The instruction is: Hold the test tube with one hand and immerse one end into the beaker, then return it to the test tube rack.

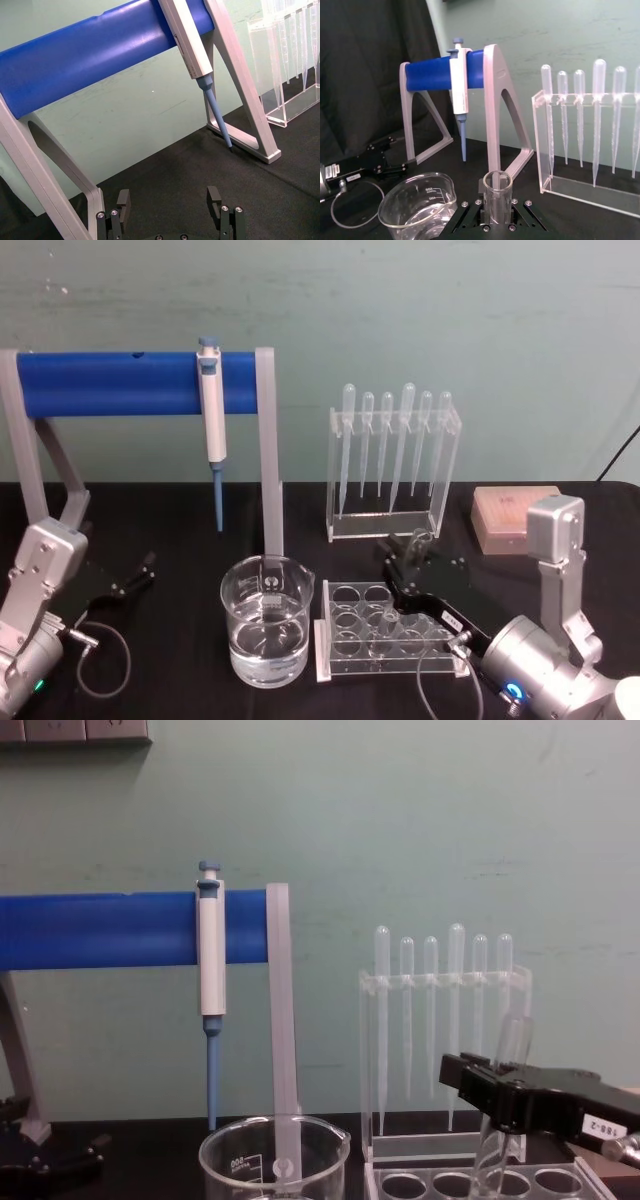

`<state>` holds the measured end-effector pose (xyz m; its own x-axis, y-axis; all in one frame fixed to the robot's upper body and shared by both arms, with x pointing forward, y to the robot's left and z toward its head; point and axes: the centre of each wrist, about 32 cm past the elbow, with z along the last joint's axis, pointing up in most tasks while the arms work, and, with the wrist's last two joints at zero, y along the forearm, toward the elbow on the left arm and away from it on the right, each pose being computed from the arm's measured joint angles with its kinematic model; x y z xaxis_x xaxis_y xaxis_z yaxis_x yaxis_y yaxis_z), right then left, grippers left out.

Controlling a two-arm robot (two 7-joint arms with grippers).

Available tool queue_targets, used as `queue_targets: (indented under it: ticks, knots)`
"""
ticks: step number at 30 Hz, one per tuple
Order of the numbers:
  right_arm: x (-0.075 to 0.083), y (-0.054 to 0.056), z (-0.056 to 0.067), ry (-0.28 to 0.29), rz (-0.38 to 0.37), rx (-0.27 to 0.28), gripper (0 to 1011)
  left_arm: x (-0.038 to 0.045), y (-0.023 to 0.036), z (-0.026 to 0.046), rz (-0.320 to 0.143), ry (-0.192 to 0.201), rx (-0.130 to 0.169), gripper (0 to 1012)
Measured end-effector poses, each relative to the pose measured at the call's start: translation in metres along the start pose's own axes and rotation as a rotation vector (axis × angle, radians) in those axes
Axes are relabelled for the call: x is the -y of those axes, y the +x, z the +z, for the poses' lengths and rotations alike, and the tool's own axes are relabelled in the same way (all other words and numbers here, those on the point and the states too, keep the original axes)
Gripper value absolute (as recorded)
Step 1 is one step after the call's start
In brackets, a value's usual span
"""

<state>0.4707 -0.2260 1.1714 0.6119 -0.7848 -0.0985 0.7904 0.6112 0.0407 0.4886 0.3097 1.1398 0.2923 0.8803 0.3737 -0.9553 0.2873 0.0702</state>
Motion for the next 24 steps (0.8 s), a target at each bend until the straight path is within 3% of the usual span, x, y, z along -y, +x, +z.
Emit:
queue_targets:
  ticks: [8,24]
  knots:
    - [-0.006,0.000,0.019,-0.003,0.028,0.086,152,0.0000,0.0000,0.0000,0.000,0.000,0.000,1000]
    - [-0.015,0.004,0.066,0.012,0.074,0.151,151,0.0000,0.0000,0.0000,0.000,0.000,0.000,1000]
